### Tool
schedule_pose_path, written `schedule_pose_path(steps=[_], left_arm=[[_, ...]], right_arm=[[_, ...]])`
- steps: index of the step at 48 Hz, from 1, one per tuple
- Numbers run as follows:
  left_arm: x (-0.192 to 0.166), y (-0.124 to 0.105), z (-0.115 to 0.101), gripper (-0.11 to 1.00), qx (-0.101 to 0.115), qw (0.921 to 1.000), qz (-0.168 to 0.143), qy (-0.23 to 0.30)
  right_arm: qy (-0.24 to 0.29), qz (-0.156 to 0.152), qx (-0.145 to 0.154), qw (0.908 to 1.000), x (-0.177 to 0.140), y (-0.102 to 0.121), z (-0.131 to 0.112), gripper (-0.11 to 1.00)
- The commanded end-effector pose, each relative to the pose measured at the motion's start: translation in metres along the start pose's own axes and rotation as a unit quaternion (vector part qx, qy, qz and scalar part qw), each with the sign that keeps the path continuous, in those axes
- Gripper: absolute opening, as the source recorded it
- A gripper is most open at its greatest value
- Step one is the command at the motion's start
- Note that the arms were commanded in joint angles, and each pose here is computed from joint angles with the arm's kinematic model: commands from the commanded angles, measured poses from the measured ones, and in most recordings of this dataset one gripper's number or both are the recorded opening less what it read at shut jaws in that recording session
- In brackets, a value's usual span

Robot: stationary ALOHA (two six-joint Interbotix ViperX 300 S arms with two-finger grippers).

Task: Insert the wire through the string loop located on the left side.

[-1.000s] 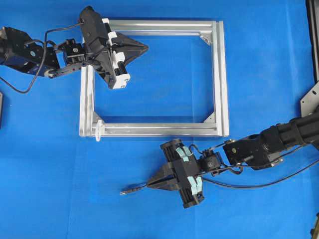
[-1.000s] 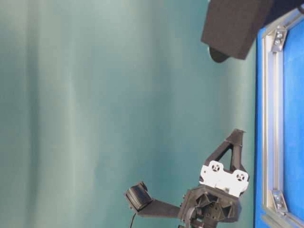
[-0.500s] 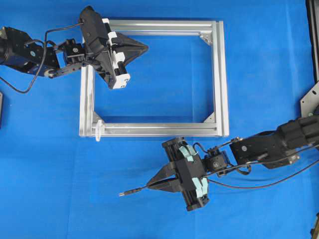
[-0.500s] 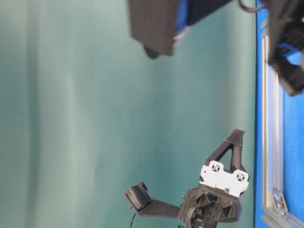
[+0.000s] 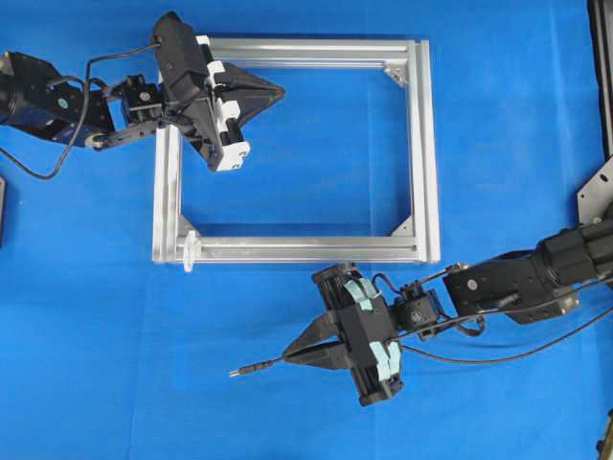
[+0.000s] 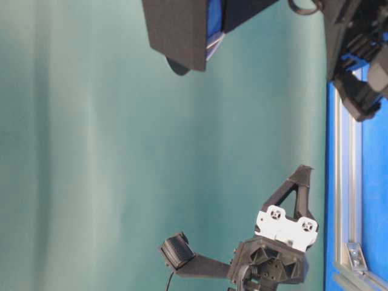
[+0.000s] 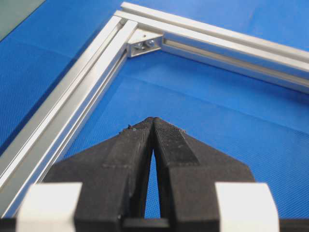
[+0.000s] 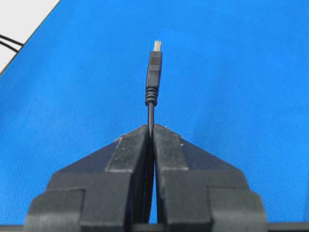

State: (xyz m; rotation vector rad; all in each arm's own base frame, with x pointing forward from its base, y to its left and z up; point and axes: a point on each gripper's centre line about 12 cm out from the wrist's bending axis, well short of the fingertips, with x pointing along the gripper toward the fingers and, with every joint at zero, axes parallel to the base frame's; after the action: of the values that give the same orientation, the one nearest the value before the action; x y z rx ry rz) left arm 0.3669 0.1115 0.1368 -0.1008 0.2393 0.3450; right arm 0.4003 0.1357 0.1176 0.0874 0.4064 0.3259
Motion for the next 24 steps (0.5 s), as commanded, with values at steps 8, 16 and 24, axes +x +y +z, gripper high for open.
schedule_pose_path(steps=[8,16,24], left_arm=[[-0.0020,-0.0010,0.0145,0.00,-0.001,0.9998,-0.002,-0.021],[-0.0020,-0.0012,0.0145,0.00,-0.001,0.9998,-0.002,-0.021],[-0.0020,-0.0012,0.0145,0.00,-0.001,0.9998,-0.002,-0.021]], right_arm=[[-0.021,0.004,0.000,0.9998,-0.0046,0.0043,0.0159,0.00],[-0.021,0.005,-0.002,0.9998,-0.0046,0.0044,0.0159,0.00],[-0.022,0.005,0.000,0.9998,-0.0044,0.0044,0.0165,0.00]])
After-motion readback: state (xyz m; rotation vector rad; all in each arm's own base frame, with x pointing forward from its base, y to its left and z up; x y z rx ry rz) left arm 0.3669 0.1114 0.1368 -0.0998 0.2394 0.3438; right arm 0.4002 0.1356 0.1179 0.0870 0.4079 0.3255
